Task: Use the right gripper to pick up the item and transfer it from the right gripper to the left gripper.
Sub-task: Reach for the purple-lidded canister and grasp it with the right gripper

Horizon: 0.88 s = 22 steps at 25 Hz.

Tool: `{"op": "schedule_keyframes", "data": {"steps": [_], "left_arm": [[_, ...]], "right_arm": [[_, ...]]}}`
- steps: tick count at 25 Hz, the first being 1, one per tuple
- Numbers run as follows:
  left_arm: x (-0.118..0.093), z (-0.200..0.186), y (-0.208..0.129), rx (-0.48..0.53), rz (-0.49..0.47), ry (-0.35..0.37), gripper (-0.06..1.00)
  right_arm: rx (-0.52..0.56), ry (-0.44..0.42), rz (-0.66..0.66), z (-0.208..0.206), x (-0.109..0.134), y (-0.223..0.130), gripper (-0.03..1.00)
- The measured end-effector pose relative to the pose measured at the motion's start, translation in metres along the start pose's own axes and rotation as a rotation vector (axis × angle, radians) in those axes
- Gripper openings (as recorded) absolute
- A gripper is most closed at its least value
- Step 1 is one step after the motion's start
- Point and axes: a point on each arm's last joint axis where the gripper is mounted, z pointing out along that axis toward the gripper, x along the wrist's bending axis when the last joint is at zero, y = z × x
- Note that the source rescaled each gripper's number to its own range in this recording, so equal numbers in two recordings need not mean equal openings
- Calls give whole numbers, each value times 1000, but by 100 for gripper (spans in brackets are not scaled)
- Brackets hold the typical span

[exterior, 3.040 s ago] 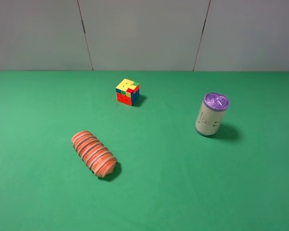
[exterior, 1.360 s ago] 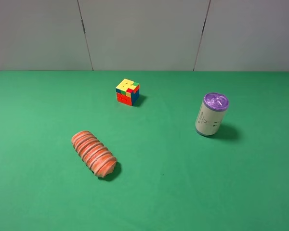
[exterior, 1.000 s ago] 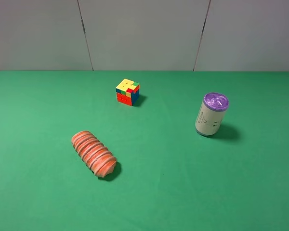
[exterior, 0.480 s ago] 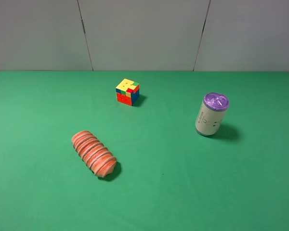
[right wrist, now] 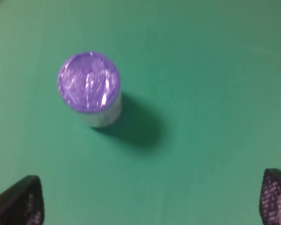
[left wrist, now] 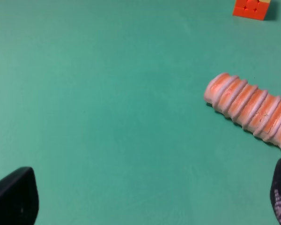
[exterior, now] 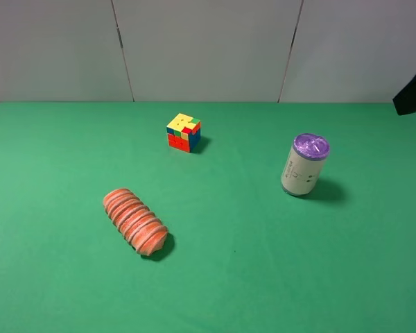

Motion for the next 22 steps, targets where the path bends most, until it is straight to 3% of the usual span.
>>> {"op": "schedule_keyframes", "data": {"steps": [6,14,19,22], "left_arm": [[0,0,0,0,0,0,97],[0,0,0,0,0,0,97],[0,0,0,0,0,0,97],[0,0,0,0,0,0,97]], "right_arm": [[59,26,11,31,-1,34,100],[99,146,70,65,8,60,100],[163,185,-11,89,34,63,100],[204,148,-75,101,52,60,100]]}}
